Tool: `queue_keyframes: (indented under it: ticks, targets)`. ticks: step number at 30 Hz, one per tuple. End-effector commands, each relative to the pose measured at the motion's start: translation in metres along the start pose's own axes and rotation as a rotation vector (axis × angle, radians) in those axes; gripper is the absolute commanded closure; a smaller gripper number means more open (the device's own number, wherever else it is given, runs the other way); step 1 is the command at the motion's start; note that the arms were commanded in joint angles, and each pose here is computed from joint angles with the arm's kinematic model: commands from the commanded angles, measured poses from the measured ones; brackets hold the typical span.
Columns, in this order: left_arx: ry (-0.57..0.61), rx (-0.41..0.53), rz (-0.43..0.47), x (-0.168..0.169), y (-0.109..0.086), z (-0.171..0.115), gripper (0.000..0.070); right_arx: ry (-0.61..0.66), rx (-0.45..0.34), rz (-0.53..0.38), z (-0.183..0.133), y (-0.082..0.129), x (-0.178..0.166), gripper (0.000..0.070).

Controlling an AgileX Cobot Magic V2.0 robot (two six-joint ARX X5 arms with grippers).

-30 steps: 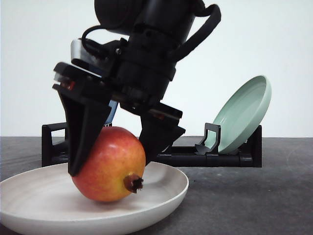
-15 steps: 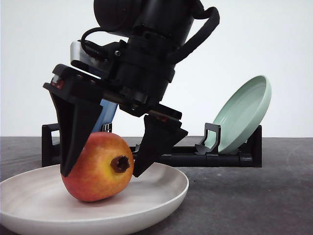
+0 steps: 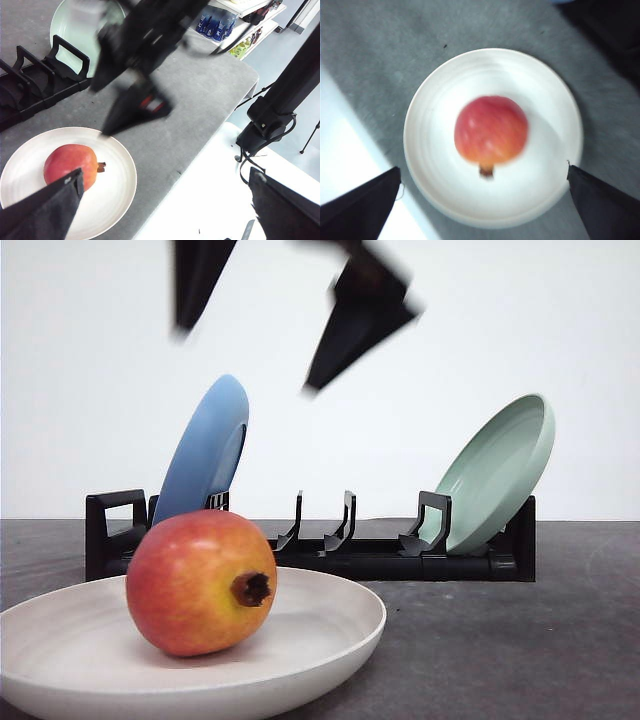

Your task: Place pomegranate in white plate

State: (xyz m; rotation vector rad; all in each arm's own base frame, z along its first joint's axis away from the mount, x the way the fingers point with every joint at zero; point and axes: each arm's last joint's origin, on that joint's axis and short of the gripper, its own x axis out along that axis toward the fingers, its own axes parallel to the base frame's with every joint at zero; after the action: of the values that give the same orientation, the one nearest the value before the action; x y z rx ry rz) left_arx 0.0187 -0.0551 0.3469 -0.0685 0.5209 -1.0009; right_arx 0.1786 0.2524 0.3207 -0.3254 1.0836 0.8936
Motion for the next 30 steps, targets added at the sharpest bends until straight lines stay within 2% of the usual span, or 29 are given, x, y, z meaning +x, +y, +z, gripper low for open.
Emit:
queue_keyframes:
  ticks: [1, 6, 10, 13, 17, 21, 24, 28, 29, 30]
  targets:
    - [-0.01, 0.001, -0.017, -0.001, -0.002, 0.003, 0.0078, 0.011, -0.027, -0.026, -0.008, 0.004, -0.019, 0.0]
    - [-0.009, 0.002, -0.016, -0.001, -0.002, 0.003, 0.0078, -0.049, 0.005, -0.103, -0.045, 0.004, -0.084, 0.0]
    - [-0.009, 0.003, -0.011, -0.001, -0.001, 0.002, 0.0078, -0.191, 0.055, -0.091, -0.078, 0.005, -0.124, 0.0]
    - [-0.024, 0.002, 0.022, -0.001, -0.001, 0.003, 0.0078, -0.302, 0.108, -0.117, -0.109, 0.001, -0.146, 0.0]
    - [-0.059, 0.001, 0.091, -0.001, 0.001, 0.004, 0.0078, -0.461, 0.178, -0.162, -0.151, -0.006, -0.161, 0.0]
    - [-0.077, 0.001, 0.13, -0.001, 0.002, 0.005, 0.0078, -0.633, 0.205, -0.178, -0.186, -0.012, -0.163, 0.0]
    - [-0.078, 0.001, 0.132, -0.001, 0.002, 0.005, 0.0078, -0.73, 0.216, -0.187, -0.202, -0.016, -0.161, 0.0]
    - [-0.09, 0.001, 0.157, -0.002, 0.003, 0.005, 0.0083, -0.779, 0.223, -0.203, -0.212, -0.018, -0.158, 0.0]
    - [-0.096, 0.001, 0.17, -0.002, 0.004, 0.005, 0.0118, -0.779, 0.222, -0.203, -0.212, -0.019, -0.158, 0.0]
    - [-0.1, 0.001, 0.18, -0.002, 0.004, 0.005, 0.019, -0.778, 0.222, -0.202, -0.212, -0.018, -0.158, 0.0]
